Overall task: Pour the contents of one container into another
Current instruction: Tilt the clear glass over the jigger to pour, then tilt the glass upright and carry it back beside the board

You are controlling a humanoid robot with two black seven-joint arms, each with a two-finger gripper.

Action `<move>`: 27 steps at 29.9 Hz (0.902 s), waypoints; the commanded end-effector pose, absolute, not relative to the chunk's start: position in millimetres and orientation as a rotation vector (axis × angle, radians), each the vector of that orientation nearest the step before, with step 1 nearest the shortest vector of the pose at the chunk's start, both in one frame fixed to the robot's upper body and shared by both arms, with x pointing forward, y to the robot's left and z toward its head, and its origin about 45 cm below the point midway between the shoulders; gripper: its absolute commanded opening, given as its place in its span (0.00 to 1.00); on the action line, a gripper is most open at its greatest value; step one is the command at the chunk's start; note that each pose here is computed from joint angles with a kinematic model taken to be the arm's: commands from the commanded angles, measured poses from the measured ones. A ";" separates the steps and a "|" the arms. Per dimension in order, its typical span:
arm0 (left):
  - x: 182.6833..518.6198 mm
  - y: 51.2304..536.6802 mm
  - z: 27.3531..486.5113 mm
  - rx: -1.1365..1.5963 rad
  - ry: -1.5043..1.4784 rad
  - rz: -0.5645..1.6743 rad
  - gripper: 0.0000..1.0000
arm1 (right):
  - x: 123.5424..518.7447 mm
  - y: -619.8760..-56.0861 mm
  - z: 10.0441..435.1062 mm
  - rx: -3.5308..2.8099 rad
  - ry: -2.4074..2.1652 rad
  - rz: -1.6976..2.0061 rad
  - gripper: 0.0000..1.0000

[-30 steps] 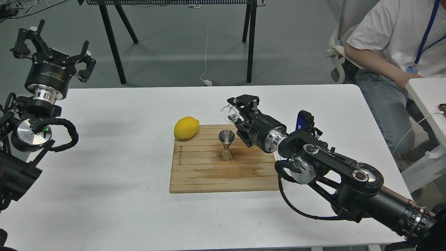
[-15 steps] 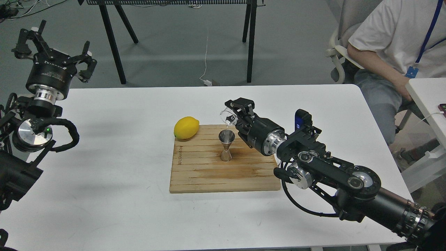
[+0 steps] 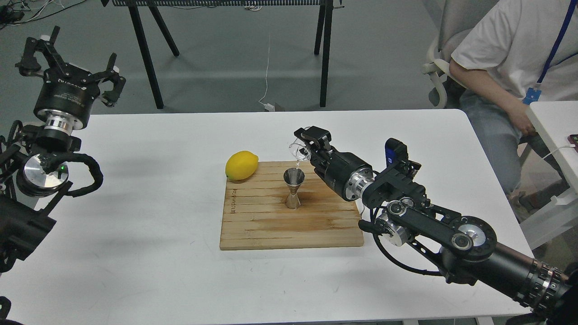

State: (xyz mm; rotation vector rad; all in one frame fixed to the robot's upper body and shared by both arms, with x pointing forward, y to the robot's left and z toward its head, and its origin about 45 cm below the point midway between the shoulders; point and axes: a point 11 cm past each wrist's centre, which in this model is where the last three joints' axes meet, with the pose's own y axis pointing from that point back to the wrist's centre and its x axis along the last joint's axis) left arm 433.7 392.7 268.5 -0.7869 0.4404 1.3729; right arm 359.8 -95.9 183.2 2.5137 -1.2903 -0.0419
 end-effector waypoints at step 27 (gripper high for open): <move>433.6 392.1 268.8 -0.796 0.441 1.368 1.00 | 370.3 -96.1 201.0 2.469 -1.242 0.235 0.22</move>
